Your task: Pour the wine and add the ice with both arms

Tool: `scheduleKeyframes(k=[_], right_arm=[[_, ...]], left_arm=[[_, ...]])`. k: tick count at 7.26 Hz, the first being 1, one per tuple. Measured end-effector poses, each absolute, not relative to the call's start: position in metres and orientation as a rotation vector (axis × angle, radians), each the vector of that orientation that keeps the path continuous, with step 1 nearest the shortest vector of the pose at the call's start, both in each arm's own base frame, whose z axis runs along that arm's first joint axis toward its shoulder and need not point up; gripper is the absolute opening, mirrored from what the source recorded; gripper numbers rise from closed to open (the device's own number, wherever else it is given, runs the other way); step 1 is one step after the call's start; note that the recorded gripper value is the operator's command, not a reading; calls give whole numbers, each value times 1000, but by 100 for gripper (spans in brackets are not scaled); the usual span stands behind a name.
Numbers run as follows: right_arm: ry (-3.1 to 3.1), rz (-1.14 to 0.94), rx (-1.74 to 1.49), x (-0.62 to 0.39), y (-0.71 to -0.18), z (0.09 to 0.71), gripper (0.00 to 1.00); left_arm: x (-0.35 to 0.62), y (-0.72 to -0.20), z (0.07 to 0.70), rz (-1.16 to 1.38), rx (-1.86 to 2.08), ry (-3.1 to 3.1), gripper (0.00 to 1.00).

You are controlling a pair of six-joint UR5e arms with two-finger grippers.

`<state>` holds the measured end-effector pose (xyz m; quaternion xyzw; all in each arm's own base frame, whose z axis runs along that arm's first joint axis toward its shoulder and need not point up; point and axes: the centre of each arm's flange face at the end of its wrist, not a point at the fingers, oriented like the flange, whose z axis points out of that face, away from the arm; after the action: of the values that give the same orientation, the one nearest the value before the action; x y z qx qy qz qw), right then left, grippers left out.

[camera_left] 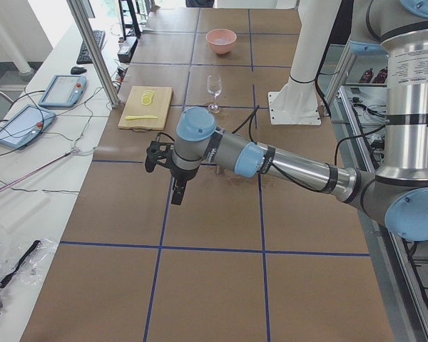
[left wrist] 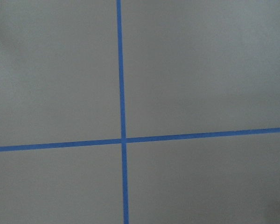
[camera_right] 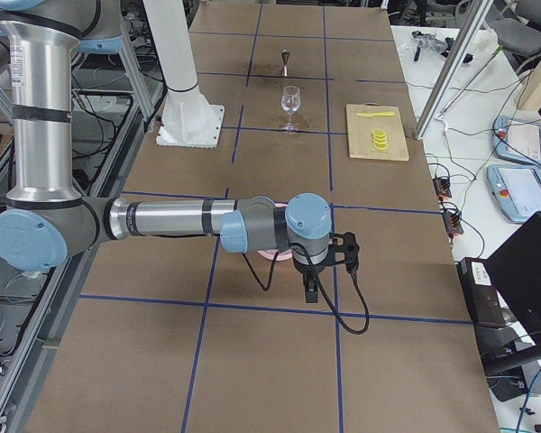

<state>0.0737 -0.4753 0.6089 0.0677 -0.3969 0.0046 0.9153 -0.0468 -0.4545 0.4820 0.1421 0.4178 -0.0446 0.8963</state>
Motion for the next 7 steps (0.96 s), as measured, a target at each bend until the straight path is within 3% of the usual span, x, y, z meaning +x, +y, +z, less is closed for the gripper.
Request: scheduleKeyframes(k=[4, 7], right_arm=[[-824, 40, 114, 69, -478, 615, 100], [-832, 65, 114, 63, -480, 602, 100]], left_arm=[[86, -368, 409, -221, 304, 1002, 99], [195, -302, 399, -357, 328, 1056, 99]])
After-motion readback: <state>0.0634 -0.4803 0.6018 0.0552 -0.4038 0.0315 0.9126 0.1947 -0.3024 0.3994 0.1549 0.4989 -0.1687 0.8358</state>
